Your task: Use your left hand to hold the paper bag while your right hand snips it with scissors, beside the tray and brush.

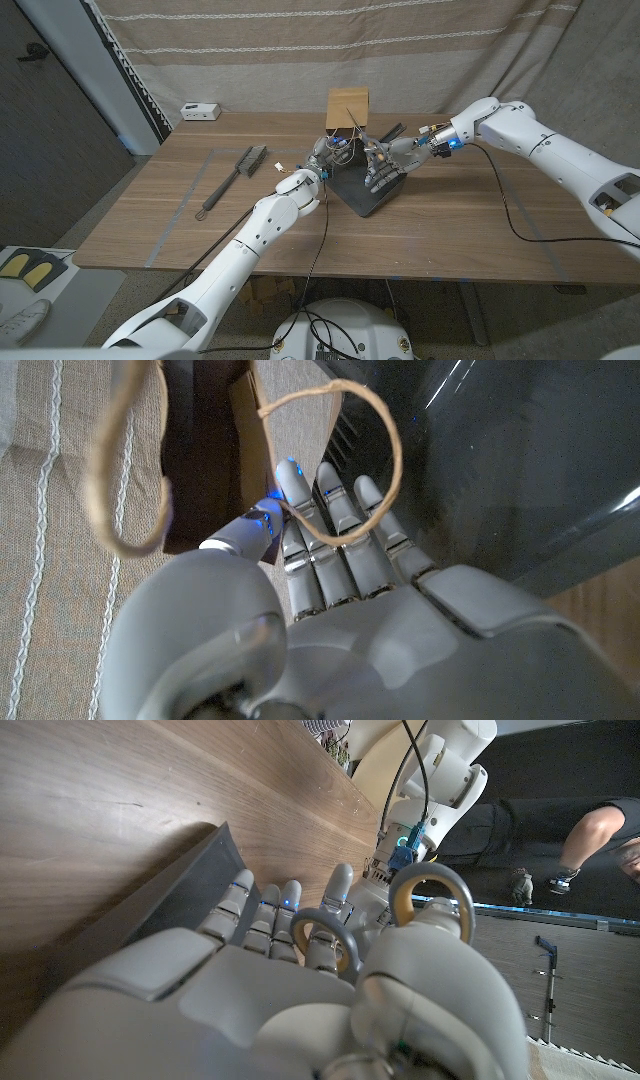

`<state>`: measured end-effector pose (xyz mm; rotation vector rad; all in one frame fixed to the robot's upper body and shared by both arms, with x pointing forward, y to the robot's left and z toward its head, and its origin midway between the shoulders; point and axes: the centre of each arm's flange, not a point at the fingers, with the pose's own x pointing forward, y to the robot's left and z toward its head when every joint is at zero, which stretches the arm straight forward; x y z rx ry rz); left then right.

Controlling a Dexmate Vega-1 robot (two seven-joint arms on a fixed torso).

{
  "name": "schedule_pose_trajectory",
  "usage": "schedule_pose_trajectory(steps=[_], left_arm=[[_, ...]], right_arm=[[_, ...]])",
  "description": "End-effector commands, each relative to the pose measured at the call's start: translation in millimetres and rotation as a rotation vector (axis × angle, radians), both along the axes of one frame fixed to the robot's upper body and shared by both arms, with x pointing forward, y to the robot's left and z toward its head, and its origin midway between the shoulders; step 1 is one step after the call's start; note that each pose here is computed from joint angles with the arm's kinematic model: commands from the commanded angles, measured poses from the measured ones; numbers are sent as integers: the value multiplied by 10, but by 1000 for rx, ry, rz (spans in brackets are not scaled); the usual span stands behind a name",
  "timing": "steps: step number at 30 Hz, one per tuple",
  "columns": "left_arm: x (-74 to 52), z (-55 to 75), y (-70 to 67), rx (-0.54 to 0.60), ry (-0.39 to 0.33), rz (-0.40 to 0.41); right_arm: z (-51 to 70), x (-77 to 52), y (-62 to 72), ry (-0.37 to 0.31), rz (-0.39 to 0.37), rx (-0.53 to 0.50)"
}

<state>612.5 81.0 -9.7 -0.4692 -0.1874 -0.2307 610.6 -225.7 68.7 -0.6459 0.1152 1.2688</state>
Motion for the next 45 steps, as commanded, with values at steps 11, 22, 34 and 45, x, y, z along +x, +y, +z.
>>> schedule_pose_trajectory(steps=[11,22,34,45], left_arm=[[-3,-13,19,-2,-6,7],[1,-11,5,-5,-11,6],[-12,-17,-12,-4,-16,2],[-24,-18,-1,-6,-19,3]], right_arm=[[-17,-14,-5,17,13,5],[-5,-20,-22,15,14,9],[-19,-30,-26,21,13,9],[-22,-34,-16,14,13,13]])
